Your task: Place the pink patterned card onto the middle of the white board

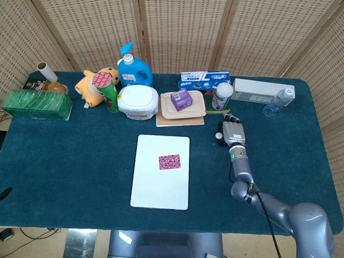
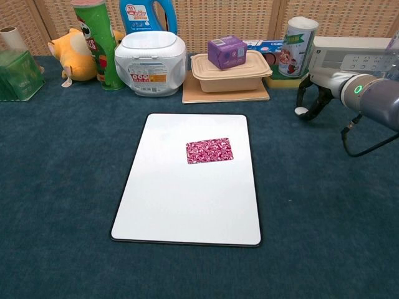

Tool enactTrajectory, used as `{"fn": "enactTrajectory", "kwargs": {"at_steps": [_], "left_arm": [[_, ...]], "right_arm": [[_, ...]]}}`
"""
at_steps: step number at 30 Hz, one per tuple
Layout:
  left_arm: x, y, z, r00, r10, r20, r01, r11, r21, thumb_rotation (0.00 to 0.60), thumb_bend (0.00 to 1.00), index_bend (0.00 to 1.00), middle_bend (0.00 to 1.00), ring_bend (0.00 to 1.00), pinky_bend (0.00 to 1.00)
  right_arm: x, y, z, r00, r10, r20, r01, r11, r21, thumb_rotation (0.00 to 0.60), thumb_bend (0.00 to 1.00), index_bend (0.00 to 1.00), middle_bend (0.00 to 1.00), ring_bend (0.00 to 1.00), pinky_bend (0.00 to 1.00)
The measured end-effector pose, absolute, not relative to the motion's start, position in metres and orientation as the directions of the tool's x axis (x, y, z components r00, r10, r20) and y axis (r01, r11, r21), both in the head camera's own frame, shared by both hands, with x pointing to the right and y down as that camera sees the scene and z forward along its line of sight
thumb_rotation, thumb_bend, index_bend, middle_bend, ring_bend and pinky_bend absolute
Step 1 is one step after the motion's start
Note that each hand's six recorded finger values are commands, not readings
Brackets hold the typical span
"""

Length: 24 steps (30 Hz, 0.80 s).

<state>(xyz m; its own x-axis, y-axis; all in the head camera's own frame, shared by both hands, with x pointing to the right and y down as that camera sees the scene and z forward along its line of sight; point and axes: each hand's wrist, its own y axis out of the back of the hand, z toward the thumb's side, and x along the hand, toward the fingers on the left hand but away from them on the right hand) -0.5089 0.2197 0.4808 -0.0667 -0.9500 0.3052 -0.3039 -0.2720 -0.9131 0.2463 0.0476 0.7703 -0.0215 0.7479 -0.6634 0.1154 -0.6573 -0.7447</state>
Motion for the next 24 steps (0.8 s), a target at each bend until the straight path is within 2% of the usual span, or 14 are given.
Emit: {"fn": "enactTrajectory", "kwargs": {"at_steps": [12, 24], "left_arm": [[-0.51, 0.222, 0.478, -0.055, -0.952, 0.302, -0.316, -0.27, -0.909, 0.6, 0.09, 0.0, 0.0, 0.0, 0.0], [-0.509, 0.224, 0.477, -0.043, -0.952, 0.303, -0.318, -0.274, -0.908, 0.6, 0.09, 0.0, 0.0, 0.0, 0.0]], "right_arm": [[0.232, 0.065, 0.74, 0.076, 0.757, -0.65, 0.117, -0.654, -0.748, 0.6, 0.4, 0.46, 0.07, 0.0, 0.08], [0.18, 0.101, 0.698, 0.247, 0.728, -0.64, 0.114, -0.678, -0.726, 0.6, 0.4, 0.46, 0.07, 0.0, 0.08]]}}
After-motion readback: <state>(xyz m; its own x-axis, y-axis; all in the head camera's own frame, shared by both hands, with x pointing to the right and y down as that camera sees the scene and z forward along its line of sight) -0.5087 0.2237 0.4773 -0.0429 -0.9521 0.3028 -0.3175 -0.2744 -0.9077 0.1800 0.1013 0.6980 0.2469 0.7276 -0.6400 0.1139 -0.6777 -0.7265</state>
